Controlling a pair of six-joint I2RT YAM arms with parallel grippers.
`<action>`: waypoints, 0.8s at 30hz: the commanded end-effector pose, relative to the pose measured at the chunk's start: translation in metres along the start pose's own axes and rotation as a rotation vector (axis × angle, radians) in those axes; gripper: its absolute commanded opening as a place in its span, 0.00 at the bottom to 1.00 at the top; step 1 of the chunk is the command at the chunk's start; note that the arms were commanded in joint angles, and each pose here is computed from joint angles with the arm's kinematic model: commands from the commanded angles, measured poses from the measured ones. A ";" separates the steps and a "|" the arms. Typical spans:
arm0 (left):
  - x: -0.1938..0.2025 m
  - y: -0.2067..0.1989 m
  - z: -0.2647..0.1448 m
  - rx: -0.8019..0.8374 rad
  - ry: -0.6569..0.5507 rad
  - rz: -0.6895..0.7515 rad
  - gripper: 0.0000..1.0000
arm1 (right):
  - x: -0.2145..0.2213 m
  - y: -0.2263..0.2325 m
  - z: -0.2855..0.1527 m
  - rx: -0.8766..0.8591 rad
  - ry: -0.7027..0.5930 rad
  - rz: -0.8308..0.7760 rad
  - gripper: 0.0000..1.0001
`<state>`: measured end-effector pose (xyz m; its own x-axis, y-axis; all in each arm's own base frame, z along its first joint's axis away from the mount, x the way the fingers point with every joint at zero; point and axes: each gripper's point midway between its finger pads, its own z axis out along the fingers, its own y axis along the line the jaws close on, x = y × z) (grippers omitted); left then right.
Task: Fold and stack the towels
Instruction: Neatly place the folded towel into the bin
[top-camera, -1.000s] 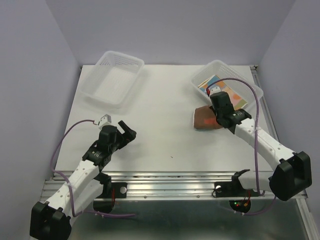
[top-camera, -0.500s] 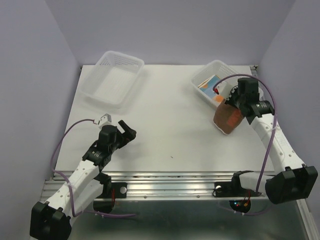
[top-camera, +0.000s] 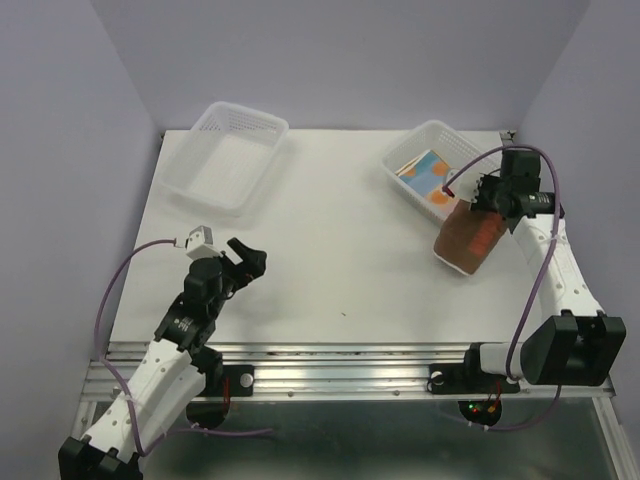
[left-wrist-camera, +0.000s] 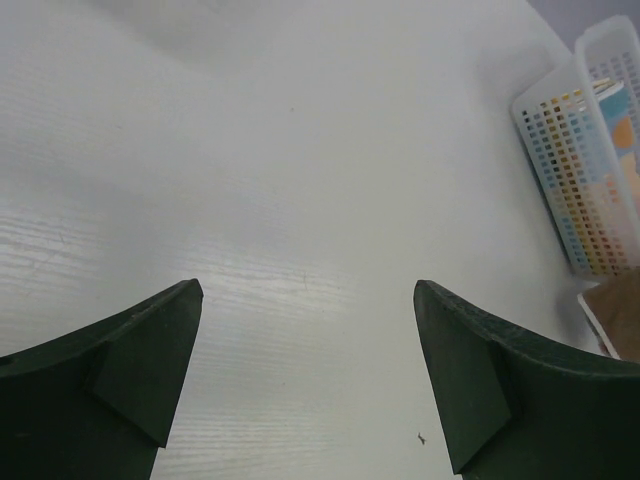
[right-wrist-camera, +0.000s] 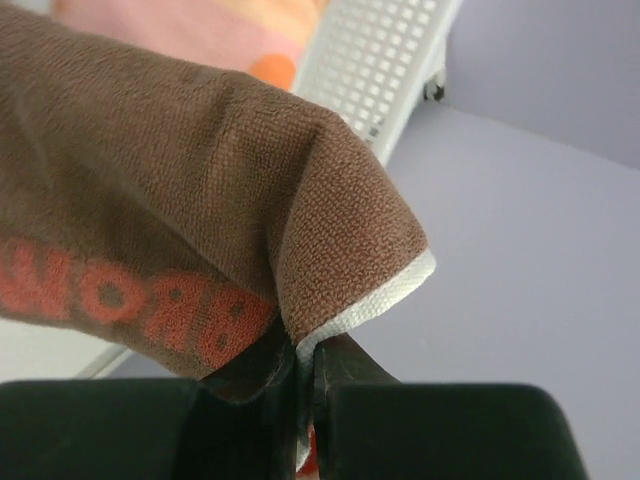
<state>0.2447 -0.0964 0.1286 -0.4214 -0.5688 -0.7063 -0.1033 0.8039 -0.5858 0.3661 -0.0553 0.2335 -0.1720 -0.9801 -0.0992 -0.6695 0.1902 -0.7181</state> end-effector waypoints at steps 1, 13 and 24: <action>-0.018 -0.006 -0.003 0.036 -0.090 0.020 0.99 | 0.013 -0.046 -0.004 0.148 0.029 -0.245 0.01; -0.020 -0.005 -0.005 0.034 -0.110 0.008 0.99 | -0.034 -0.067 0.035 0.391 -0.191 -0.411 0.01; -0.020 -0.005 -0.006 0.038 -0.108 0.009 0.99 | -0.059 -0.083 0.081 0.493 -0.312 -0.428 0.01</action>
<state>0.2454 -0.0891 0.1416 -0.3526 -0.5833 -0.7317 -0.0867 0.7989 -0.5952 0.4719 -0.0307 0.2008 0.2260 -0.9725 0.0568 -0.3933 -0.1444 -0.9080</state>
